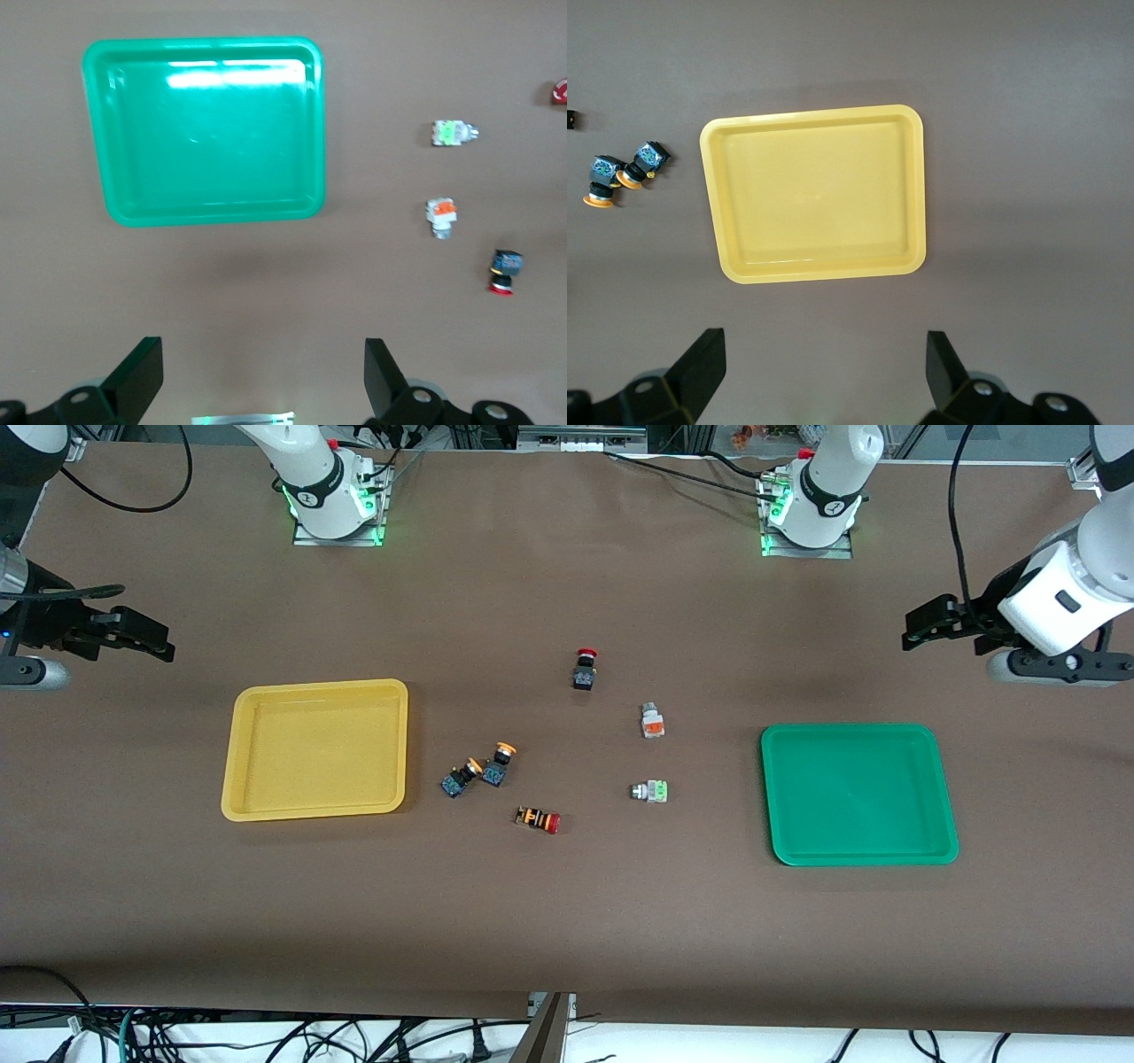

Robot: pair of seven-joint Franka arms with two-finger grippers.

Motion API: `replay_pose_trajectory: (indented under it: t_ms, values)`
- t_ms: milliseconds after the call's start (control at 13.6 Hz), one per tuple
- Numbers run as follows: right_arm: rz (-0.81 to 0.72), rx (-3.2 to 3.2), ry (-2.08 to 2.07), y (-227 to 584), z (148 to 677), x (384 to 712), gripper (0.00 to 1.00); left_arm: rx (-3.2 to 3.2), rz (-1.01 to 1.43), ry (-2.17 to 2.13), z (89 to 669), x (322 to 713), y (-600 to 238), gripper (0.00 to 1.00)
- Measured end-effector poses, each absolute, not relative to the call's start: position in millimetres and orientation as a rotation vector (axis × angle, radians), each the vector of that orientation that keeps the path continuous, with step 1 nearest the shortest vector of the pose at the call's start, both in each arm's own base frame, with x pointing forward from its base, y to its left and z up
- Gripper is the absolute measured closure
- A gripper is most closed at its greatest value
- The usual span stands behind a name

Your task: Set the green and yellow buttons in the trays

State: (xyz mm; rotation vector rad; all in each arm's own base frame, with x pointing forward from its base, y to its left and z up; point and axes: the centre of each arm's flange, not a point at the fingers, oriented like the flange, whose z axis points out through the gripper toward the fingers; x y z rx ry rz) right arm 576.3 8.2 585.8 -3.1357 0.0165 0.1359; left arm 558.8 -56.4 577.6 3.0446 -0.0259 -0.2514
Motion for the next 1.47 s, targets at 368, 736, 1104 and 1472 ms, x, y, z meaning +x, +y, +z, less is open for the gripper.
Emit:
replay_pose_trajectory:
  t_ms: [368, 736, 1104, 1472]
  values:
    - [0.089, -3.145, 0.093, 52.3, 557.2, 598.1, 0.00, 3.033, -0.377, -0.271, 531.2, 563.9, -138.1, 0.00]
    - [0.088, -3.153, 0.218, 129.4, 488.9, 612.8, 0.00, 2.918, -0.433, -0.708, 421.2, 602.1, -202.4, 0.00]
    - [0.023, -3.115, 0.561, 218.8, 393.4, 617.7, 0.00, 2.811, -0.273, -1.007, 333.4, 629.3, -266.4, 0.00]
    - [-0.133, -2.936, 0.945, 316.6, 315.9, 610.0, 0.00, 2.684, -0.059, -1.312, 273.9, 643.0, -298.0, 0.00]
